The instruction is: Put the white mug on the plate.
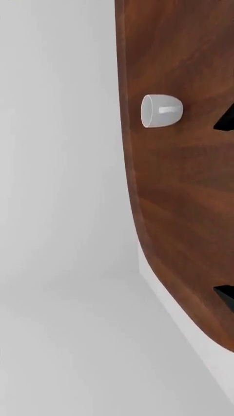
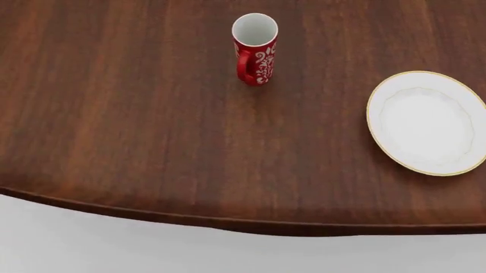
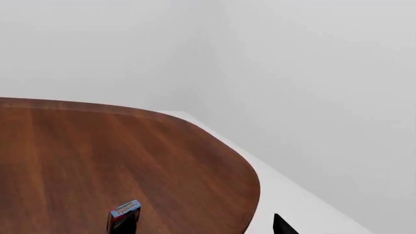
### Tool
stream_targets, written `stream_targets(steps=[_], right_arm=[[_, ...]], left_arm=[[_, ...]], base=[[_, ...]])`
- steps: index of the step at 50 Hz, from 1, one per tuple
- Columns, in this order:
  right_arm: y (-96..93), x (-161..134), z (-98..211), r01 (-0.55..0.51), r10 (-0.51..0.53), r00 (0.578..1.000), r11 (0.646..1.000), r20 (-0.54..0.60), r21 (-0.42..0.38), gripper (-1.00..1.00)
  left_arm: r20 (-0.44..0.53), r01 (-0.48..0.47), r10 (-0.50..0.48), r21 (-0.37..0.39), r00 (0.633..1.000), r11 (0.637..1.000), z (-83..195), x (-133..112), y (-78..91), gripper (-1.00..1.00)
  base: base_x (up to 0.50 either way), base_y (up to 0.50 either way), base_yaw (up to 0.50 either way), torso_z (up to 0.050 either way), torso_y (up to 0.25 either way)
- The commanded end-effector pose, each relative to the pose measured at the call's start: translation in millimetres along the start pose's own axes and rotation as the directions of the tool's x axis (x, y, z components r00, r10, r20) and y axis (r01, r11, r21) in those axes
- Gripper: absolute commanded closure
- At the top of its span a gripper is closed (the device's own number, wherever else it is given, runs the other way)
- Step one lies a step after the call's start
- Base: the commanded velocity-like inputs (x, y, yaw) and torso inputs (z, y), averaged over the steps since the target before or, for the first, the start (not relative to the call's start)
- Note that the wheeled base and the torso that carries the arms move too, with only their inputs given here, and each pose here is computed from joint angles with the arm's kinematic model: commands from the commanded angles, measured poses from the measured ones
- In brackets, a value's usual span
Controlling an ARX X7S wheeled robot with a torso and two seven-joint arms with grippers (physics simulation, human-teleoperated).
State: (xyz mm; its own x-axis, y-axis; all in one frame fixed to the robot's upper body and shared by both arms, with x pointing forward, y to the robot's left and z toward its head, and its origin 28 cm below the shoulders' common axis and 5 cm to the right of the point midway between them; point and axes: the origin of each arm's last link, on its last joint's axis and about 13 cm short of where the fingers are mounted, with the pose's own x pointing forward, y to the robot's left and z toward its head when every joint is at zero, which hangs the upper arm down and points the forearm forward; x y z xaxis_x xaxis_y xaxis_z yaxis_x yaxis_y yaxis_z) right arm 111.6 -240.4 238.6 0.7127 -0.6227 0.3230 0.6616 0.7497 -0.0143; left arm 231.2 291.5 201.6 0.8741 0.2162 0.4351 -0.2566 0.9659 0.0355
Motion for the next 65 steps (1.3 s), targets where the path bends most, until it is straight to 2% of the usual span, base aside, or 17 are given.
stream_targets(steps=[1,22,40,42,46,49,51,65], right_arm=[[1.8,1,0,-0.003,0.003,1.0,1.0,0.001,-0.003,-1.0],[3.7,2,1,-0.008,0.008,1.0,1.0,0.003,-0.017,-1.0],[3.1,1,0,-0.005,0.005,1.0,1.0,-0.001,-0.012,-1.0],[3.2,1,-1,-0.007,0.007,1.0,1.0,-0.002,-0.01,-1.0],[3.1,1,-2,-0.006,0.006,1.0,1.0,-0.005,-0.008,-1.0],[3.0,1,-2,-0.006,0.006,1.0,1.0,-0.005,-0.007,-1.0],[2.8,1,-2,-0.006,0.006,1.0,1.0,-0.006,-0.007,-1.0],[1.0,0,-3,-0.004,0.004,1.0,1.0,-0.008,-0.004,-1.0]], left_arm=[[0.0,-0.003,0.003,-0.001,1.0,1.0,-1,-1,1.1,-1.0],[0.002,-0.006,0.006,0.002,1.0,1.0,0,0,2.0,-1.0],[-0.001,-0.001,0.001,0.0,1.0,1.0,-1,0,0.7,-1.0],[-0.001,-0.002,0.002,0.001,1.0,1.0,9,5,1.4,-1.0],[-0.002,-0.003,0.003,0.002,1.0,1.0,-1,0,1.1,-1.0],[-0.002,-0.002,0.002,0.003,1.0,1.0,8,5,1.3,-1.0],[-0.002,-0.003,0.003,0.002,1.0,1.0,-1,0,1.1,-1.0],[-0.002,0.0,0.0,0.0,1.0,1.0,-2,0,0.1,-1.0]], base=[[0.0,0.0,0.0,0.0,0.0],[0.0,0.03,0.0,0.0,0.0],[0.0,0.27,0.0,0.0,0.0],[0.0,0.27,0.0,0.0,0.0],[0.0,0.27,0.0,0.0,0.0],[0.0,0.27,0.0,0.0,0.0],[0.0,0.27,0.0,0.0,0.0],[0.0,0.27,0.0,0.0,0.0]])
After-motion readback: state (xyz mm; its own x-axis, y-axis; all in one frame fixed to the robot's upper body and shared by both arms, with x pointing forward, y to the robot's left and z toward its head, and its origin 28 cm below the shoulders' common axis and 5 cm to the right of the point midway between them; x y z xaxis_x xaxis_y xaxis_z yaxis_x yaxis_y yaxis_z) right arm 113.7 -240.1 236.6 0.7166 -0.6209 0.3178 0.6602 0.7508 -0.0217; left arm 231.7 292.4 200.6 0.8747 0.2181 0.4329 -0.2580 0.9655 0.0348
